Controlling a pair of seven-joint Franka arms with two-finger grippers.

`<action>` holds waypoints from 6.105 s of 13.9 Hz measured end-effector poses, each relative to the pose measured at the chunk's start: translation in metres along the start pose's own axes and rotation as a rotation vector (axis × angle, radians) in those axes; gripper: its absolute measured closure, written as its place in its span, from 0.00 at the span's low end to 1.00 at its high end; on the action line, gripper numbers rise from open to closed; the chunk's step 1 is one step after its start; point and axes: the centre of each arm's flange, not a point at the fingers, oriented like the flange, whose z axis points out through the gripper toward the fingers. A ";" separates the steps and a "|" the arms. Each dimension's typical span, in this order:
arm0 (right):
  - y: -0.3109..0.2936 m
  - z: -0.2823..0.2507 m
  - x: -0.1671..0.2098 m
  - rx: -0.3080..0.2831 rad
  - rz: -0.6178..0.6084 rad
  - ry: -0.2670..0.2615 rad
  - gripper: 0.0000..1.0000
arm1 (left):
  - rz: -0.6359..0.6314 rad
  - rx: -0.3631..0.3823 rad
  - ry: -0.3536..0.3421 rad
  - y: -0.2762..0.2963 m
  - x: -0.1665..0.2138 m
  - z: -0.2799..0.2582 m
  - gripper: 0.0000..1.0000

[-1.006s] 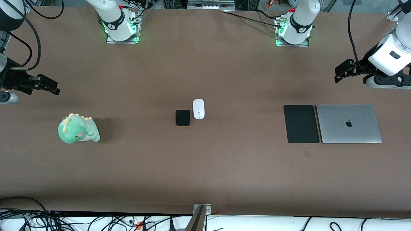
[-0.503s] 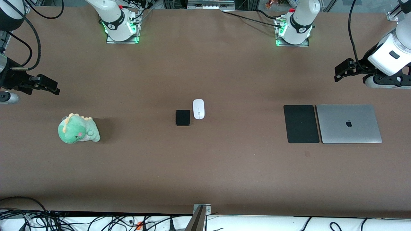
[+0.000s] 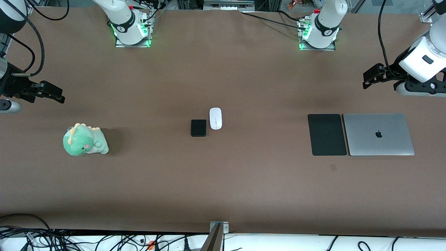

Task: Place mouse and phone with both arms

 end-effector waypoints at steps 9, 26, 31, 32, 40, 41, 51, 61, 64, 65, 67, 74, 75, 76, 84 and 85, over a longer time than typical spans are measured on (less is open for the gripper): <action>0.000 0.000 0.000 0.000 -0.001 0.000 0.00 | -0.070 -0.124 -0.097 0.184 0.034 0.101 0.00; 0.000 0.000 0.000 0.000 -0.001 0.000 0.00 | -0.148 -0.147 -0.038 0.493 -0.047 0.401 0.00; 0.000 0.000 0.000 0.000 -0.001 0.000 0.00 | -0.112 -0.116 -0.016 0.498 -0.044 0.422 0.00; 0.000 0.000 0.000 0.000 -0.001 0.000 0.00 | -0.112 -0.119 -0.014 0.499 -0.043 0.423 0.00; 0.000 0.000 0.000 0.000 -0.001 0.000 0.00 | -0.143 -0.132 0.000 0.504 -0.030 0.426 0.24; 0.000 0.000 0.000 0.000 -0.001 0.000 0.00 | -0.132 -0.124 0.011 0.503 -0.030 0.426 0.30; 0.000 0.000 0.000 0.000 -0.001 0.000 0.00 | -0.089 -0.074 0.027 0.441 0.033 0.377 0.38; -0.014 0.011 0.003 0.000 -0.020 -0.024 0.00 | 0.151 0.013 -0.115 0.134 0.088 0.320 0.38; -0.049 0.022 0.006 -0.004 -0.001 -0.042 0.00 | 0.129 -0.003 -0.183 0.041 0.081 0.350 0.38; -0.066 0.028 0.007 -0.004 0.006 -0.045 0.00 | 0.112 -0.011 -0.194 0.018 0.076 0.360 0.38; -0.105 0.043 0.011 0.008 0.025 -0.045 0.00 | 0.067 -0.027 -0.177 -0.017 0.064 0.385 0.38; -0.260 0.147 0.020 0.000 0.086 -0.021 0.00 | 0.052 -0.045 -0.123 -0.026 0.045 0.416 0.38; -0.276 0.169 0.022 -0.001 0.079 -0.017 0.00 | 0.052 -0.045 -0.123 -0.026 0.045 0.416 0.38; -0.290 0.190 0.023 0.000 0.088 -0.009 0.00 | 0.052 -0.045 -0.123 -0.026 0.045 0.416 0.33; -0.371 0.310 -0.009 0.047 0.034 0.089 0.00 | 0.037 -0.010 -0.054 -0.038 0.081 0.302 0.00; -0.379 0.319 -0.013 0.053 0.022 0.100 0.00 | 0.039 -0.005 -0.048 -0.040 0.087 0.275 0.00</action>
